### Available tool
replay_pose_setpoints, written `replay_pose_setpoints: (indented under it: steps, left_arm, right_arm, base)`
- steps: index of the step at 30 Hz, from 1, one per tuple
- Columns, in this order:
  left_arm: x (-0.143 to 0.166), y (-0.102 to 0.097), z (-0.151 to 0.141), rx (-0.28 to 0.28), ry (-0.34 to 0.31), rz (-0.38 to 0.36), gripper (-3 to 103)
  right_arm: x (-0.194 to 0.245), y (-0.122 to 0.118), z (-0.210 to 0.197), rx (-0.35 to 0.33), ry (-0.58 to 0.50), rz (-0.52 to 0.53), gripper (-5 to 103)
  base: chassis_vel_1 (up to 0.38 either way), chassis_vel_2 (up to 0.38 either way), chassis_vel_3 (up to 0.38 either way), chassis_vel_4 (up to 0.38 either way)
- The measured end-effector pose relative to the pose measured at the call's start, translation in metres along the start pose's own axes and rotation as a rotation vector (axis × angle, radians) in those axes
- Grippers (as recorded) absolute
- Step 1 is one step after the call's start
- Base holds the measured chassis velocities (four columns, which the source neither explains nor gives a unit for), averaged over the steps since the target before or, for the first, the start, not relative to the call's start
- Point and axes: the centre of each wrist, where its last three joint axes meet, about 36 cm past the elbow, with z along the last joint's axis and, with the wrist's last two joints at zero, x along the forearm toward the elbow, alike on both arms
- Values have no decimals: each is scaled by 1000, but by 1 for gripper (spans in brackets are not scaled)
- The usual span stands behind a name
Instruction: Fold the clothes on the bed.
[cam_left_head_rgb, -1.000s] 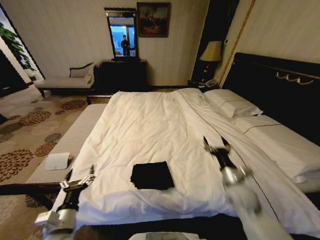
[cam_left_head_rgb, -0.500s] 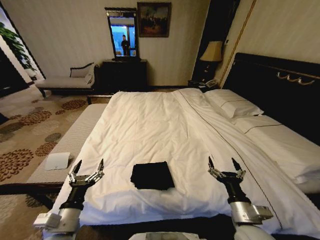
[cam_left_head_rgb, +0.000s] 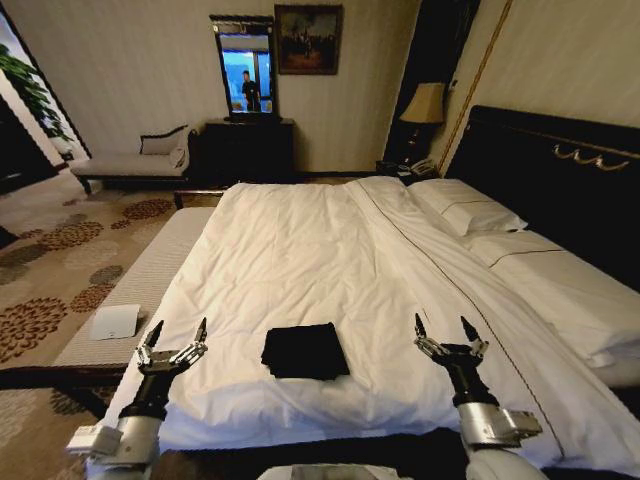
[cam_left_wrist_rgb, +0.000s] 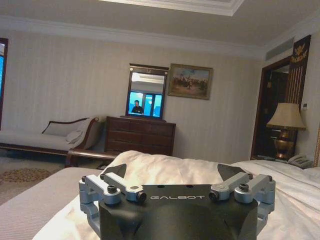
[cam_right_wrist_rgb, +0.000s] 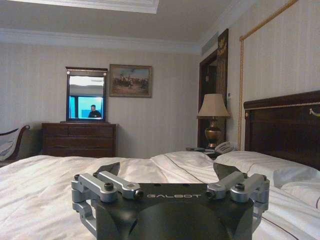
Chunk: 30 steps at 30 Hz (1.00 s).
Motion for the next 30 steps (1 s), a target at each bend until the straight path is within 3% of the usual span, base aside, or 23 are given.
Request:
replay_pose_setpoints:
  steps: [30]
  left_arm:
    - [0, 0, 0, 0, 2, -2, 100]
  right_arm:
    - [0, 0, 1, -4, 1, -1, 100]
  base:
    - [0, 0, 0, 0]
